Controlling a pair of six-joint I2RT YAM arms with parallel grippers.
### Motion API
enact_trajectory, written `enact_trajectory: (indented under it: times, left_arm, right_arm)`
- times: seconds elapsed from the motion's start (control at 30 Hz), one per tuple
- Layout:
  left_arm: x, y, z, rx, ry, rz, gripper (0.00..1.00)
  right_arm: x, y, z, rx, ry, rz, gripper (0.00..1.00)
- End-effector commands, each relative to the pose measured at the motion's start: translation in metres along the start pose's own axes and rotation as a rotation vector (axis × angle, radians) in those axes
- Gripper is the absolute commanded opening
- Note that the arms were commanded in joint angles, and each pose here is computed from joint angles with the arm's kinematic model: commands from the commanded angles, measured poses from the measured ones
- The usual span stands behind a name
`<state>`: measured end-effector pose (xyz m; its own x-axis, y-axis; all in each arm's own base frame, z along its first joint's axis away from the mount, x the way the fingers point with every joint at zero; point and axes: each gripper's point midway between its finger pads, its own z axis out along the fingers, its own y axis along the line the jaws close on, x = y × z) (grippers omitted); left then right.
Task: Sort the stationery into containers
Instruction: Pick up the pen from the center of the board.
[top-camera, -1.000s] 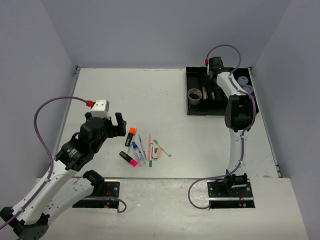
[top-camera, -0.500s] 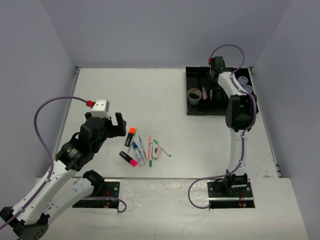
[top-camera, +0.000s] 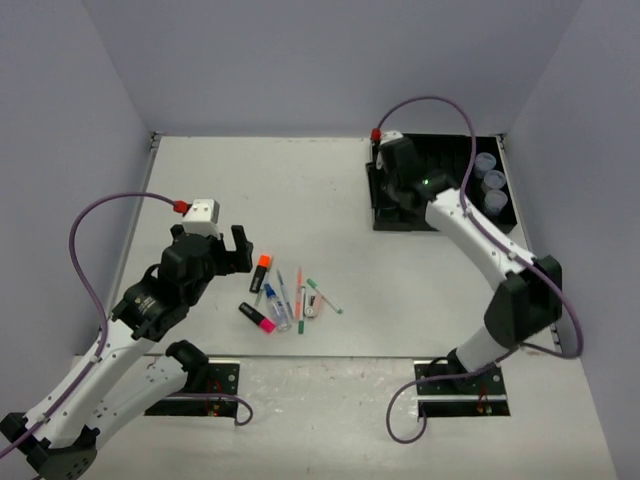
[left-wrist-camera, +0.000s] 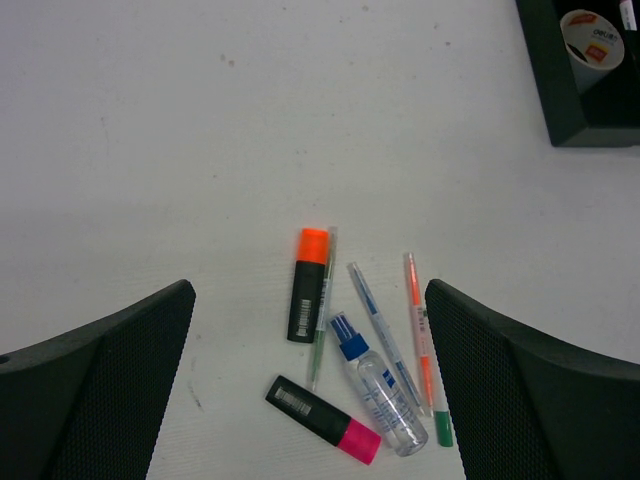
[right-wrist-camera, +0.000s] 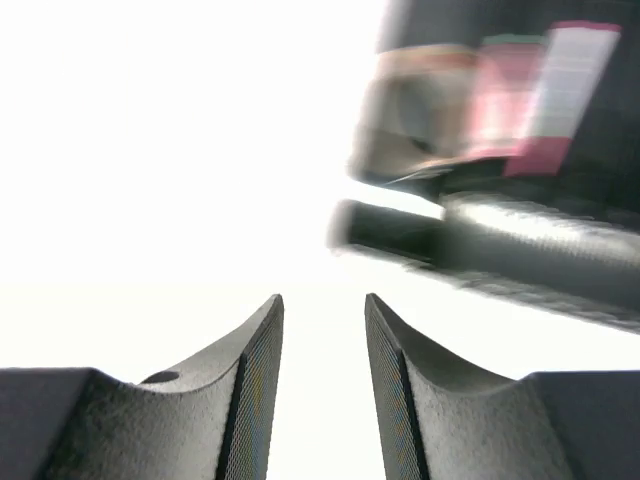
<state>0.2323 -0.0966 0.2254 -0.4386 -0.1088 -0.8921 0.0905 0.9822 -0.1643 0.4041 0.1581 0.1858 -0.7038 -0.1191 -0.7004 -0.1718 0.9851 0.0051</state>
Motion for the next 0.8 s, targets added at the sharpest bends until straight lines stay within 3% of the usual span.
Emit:
enact_trajectory:
  times: [0.0, 0.13, 0.33, 0.57, 0.77]
  left_arm:
    - [-0.004, -0.003, 0.004, 0.009, -0.012, 0.023, 1.0]
    - [-0.002, -0.004, 0.006, 0.01, -0.001, 0.028, 1.0]
    - [-0.004, 0.0, 0.006, -0.009, -0.008, 0.026, 1.0]
    - [-0.001, -0.001, 0.008, -0.01, 0.003, 0.03, 1.0]
    - [-0.002, 0.0, 0.007, -0.01, -0.004, 0.027, 1.0]
  right_arm:
    - [0.072, 0.08, -0.013, -0.159, 0.052, 0.016, 0.4]
    - [0.137, 0.131, -0.017, -0.29, 0.183, -0.053, 0.37]
    - [0.209, 0.173, -0.014, -0.312, 0.33, -0.179, 0.36]
    - [0.232, 0.194, -0.015, -0.318, 0.369, -0.232, 0.37]
    - [0.245, 0.185, -0.005, -0.242, 0.392, -0.258, 0.36]
